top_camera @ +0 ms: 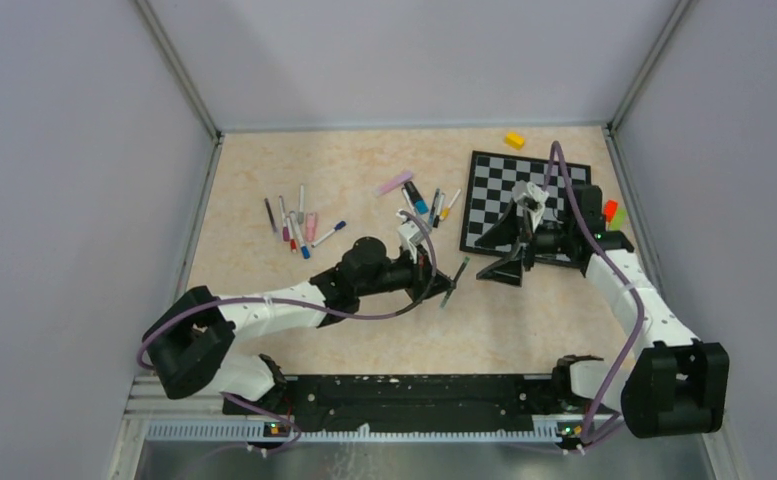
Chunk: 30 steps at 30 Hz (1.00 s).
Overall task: Open the pen caps
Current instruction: Pick up the pen from the center of the board.
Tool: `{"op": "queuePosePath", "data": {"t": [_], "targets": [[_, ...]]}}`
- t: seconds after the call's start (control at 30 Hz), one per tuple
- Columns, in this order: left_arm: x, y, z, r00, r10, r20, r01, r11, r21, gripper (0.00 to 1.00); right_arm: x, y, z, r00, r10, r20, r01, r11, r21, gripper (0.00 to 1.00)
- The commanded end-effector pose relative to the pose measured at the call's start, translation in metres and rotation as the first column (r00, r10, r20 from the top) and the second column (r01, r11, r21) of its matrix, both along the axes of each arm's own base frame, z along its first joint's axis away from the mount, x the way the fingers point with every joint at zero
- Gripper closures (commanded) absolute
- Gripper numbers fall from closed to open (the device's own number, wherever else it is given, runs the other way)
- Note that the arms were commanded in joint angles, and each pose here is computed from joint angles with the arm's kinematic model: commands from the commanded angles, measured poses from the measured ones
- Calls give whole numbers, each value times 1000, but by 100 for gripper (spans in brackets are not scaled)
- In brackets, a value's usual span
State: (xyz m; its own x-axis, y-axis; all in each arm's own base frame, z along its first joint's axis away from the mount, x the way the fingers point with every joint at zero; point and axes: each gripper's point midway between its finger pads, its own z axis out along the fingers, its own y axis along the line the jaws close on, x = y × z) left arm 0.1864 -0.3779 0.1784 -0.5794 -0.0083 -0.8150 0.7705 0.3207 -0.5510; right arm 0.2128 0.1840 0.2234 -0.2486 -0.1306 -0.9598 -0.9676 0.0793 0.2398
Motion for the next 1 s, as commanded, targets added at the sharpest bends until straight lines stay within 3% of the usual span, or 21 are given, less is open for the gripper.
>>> {"op": "queuePosePath", "data": {"t": [0.0,0.7,0.97], "targets": [[5,-11,26,994,29,103,-22,997,-69,100,-8,11,10,969,27,-244,0,994,109,8],[-1,-28,30,994,32,108,-22,995,-95,100,-12,21,-12,922,30,-386,6,996,93,33],[2,-24,36,990,76,119,-64,992,-105,100,-19,28,-15,900,86,-428,-45,994,104,52]]}}
